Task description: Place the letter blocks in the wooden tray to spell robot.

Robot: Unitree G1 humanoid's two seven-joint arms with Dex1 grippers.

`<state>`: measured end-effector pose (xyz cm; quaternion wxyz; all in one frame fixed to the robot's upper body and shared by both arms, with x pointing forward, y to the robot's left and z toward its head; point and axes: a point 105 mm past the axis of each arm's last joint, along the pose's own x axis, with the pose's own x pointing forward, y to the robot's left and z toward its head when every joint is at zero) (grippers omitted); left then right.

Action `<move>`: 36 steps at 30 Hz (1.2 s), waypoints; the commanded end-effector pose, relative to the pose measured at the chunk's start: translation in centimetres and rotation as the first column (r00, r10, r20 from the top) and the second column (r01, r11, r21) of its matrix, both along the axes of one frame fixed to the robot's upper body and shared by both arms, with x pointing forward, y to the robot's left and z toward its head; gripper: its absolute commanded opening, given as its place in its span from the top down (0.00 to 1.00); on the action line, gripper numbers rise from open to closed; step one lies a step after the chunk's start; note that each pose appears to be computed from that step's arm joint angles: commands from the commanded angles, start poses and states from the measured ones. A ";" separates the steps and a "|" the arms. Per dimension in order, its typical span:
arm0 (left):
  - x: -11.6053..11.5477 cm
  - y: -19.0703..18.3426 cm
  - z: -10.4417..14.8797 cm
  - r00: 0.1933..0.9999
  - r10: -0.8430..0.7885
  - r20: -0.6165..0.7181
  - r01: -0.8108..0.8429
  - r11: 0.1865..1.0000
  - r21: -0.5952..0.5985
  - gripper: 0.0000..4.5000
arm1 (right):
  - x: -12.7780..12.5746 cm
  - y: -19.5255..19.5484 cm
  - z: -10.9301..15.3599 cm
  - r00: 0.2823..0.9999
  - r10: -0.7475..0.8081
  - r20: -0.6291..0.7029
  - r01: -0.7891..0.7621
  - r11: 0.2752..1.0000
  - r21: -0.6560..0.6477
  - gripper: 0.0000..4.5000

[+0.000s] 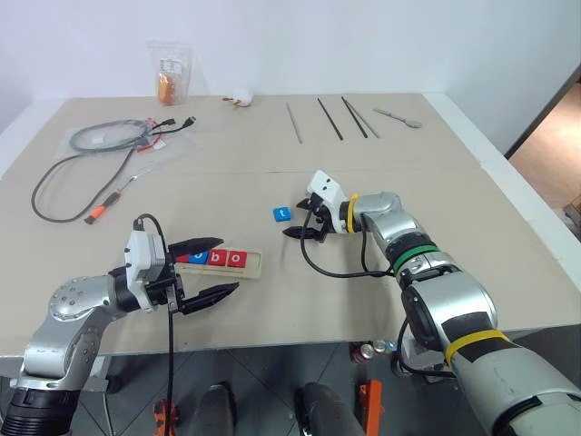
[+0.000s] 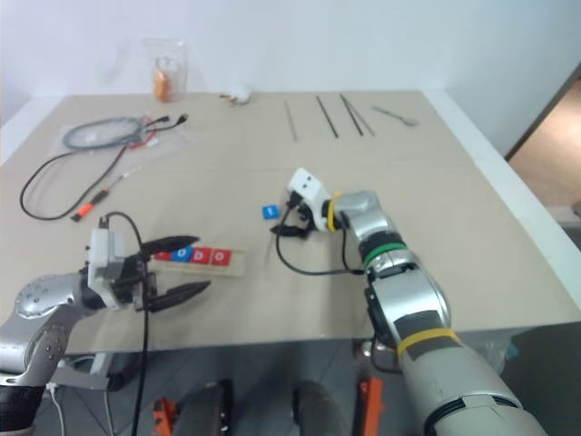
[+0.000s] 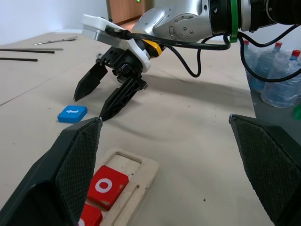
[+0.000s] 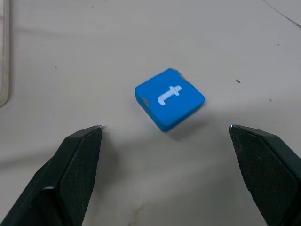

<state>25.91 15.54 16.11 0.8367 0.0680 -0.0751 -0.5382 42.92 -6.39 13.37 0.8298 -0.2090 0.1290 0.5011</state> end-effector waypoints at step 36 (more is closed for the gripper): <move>-0.4 0.0 1.4 0.998 0.040 0.055 -0.039 0.999 -0.005 0.00 | -0.1 1.7 0.3 0.999 0.021 -0.025 -0.020 0.999 0.040 0.74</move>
